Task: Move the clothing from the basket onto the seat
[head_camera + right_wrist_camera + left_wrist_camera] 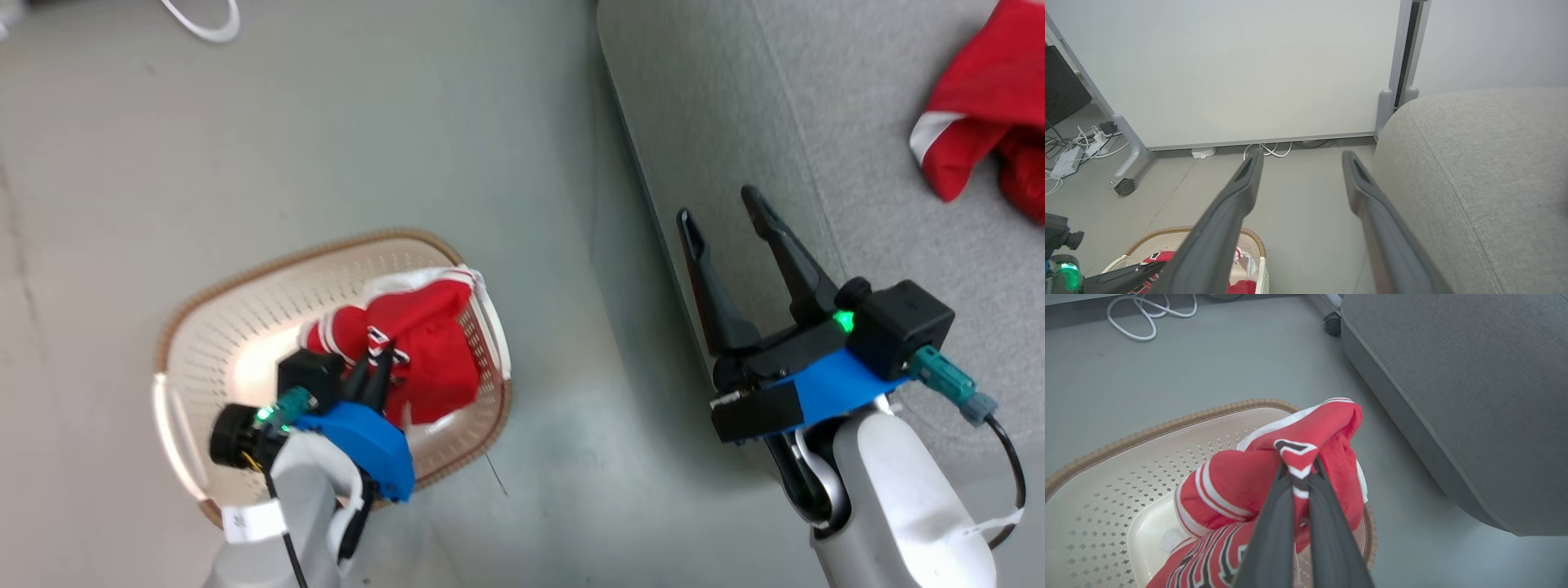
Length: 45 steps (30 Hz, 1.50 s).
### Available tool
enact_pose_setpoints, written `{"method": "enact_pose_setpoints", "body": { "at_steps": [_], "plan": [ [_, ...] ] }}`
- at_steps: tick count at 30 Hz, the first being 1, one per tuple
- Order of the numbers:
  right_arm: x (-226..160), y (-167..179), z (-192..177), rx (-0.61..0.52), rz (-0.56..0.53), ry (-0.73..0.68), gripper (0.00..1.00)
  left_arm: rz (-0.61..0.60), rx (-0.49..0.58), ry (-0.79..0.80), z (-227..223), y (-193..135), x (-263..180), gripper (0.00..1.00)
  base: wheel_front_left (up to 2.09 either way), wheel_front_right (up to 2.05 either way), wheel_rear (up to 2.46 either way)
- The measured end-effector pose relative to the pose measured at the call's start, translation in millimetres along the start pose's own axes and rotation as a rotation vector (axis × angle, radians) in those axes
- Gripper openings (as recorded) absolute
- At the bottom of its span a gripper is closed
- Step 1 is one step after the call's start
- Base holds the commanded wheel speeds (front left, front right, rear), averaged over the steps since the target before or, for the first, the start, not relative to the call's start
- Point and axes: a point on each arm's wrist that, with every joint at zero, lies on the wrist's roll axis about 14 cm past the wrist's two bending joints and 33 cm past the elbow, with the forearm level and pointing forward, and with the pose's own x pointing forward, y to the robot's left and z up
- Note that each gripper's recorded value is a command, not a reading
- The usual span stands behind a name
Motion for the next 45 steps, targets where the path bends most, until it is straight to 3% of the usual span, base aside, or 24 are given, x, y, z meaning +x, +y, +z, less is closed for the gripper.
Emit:
{"method": "enact_pose_setpoints", "body": {
  "at_steps": [10,23,37,45],
  "plan": [
    [-36.0,17.2,44.5,0.023,0.027,-0.074,1.0,-0.043,0.105,-0.191,64.2,-44.4,-59.5,0.0,0.0,0.0,0.0],
    [-61.4,57.5,73.2,0.022,0.128,-0.122,1.0,-0.081,0.291,-0.447,155.9,-80.5,-120.0,0.0,0.0,0.0,0.0],
    [-80.3,89.9,81.8,0.03,0.209,-0.132,1.0,-0.147,0.367,-0.566,212.2,-122.0,-151.1,0.0,0.0,0.0,0.0],
    [-83.5,99.3,81.5,0.034,0.233,-0.131,1.0,-0.163,0.382,-0.57,217.0,-128.7,-154.5,0.0,0.0,0.0,0.0]
  ]
}}
